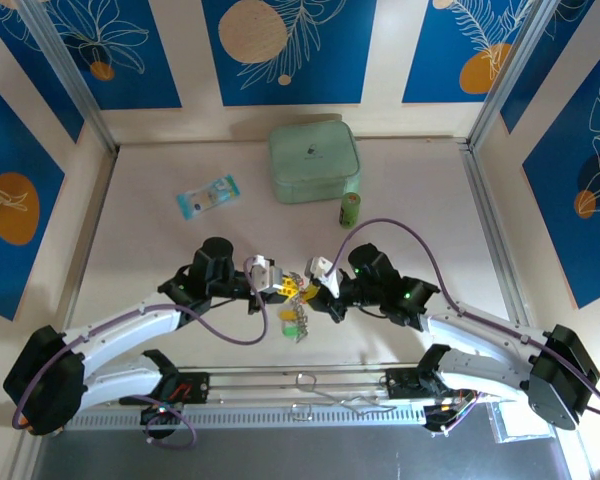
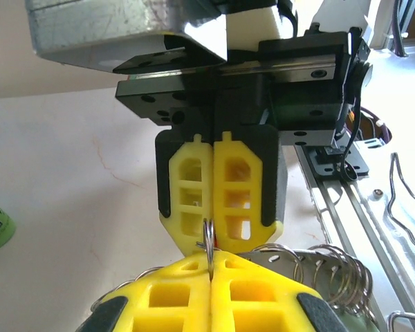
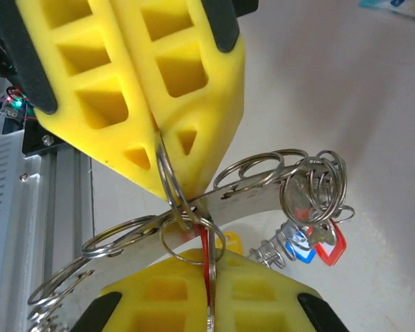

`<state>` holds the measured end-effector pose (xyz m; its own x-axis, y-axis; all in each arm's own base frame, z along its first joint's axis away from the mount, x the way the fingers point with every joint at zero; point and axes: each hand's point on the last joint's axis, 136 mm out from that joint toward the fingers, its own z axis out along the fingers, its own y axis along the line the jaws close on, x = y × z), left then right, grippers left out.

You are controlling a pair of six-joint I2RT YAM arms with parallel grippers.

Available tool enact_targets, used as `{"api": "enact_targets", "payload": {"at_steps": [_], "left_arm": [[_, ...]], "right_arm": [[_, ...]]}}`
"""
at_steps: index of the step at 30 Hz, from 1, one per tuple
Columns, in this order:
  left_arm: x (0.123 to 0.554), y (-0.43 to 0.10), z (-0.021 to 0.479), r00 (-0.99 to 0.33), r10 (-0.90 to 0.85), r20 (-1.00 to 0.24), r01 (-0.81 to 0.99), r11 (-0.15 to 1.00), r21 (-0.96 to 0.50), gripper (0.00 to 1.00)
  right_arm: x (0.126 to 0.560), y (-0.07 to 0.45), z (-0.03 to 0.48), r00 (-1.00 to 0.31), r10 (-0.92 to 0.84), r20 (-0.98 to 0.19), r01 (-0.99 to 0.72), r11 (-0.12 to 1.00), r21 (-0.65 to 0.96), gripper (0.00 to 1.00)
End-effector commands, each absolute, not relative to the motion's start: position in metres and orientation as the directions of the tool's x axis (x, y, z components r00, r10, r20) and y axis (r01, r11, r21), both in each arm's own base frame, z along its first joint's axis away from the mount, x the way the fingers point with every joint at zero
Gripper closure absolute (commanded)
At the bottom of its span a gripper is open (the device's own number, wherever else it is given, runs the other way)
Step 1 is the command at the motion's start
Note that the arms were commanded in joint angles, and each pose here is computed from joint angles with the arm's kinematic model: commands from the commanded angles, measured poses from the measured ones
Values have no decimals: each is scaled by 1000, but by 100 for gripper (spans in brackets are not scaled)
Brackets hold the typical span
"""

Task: Put the keys on the keyring

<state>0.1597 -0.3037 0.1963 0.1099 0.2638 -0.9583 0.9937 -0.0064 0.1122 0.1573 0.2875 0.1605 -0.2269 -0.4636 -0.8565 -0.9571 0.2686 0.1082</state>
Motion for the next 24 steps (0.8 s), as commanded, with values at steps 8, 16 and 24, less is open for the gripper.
{"api": "enact_targets", "payload": {"at_steps": [8,16,24], "left_arm": [[147,-310,231,209,94,-973,977,-64,204,100],[142,-308,229,244,105,-964,968,-90,235,100],[138,-307,229,278,118,-953,957,-125,263,100]], "right_arm": [[153,301,158,-229,-447,-865,-966,216,144,100],[145,291,161,-213,-500,-839,-975,163,151,100],[134,279,162,-148,-619,-772,-989,69,134,100]]}}
